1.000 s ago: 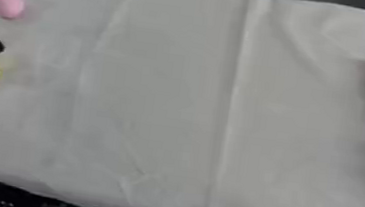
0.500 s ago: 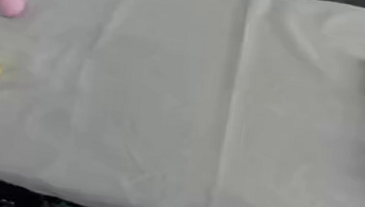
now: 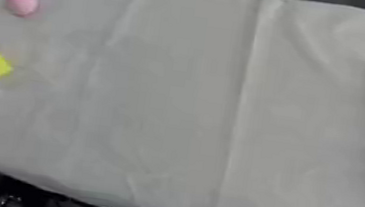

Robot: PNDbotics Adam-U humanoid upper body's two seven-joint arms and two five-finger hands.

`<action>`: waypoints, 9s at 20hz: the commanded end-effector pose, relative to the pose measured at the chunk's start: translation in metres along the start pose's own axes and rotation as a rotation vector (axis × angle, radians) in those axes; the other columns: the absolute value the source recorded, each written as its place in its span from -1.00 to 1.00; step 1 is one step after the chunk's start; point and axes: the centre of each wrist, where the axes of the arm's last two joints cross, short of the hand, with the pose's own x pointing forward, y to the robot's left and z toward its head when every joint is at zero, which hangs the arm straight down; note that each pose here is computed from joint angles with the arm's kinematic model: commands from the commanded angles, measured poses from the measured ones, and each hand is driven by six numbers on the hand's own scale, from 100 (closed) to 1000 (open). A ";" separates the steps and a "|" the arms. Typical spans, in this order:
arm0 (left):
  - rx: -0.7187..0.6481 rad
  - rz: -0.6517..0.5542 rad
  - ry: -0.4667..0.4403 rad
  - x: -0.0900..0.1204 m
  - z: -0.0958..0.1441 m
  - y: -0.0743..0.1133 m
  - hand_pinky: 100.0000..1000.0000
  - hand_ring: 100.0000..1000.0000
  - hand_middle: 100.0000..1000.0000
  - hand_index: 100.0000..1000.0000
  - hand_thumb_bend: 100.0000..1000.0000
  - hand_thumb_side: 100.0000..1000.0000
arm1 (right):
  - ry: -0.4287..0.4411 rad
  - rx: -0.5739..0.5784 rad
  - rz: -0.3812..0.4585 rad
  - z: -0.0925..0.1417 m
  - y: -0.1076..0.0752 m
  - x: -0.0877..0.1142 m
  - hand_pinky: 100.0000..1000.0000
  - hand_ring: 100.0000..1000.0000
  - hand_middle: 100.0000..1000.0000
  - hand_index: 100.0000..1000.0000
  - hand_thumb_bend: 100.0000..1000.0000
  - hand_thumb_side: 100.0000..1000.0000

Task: Pick up the objects with one hand, pass them to the other hand, and then place them into the box on the other side of the table.

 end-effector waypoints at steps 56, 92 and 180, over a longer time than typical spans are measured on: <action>0.031 -0.037 0.146 0.000 -0.036 -0.025 0.63 0.58 0.30 0.10 -0.13 -0.74 | 0.060 0.002 -0.005 0.014 0.012 -0.003 0.20 0.33 0.33 0.51 0.61 -0.72; 0.373 0.084 -0.358 0.113 0.035 0.041 0.54 0.29 0.10 -0.12 -1.00 -0.83 | -0.017 0.017 -0.011 0.005 0.008 0.003 0.20 0.34 0.34 0.52 0.61 -0.72; 0.620 0.234 -1.111 0.354 -0.032 -0.035 0.49 0.10 0.00 -0.20 -1.00 -0.27 | -0.633 1.080 -0.027 0.006 0.128 0.204 0.35 0.48 0.46 0.58 0.68 -0.67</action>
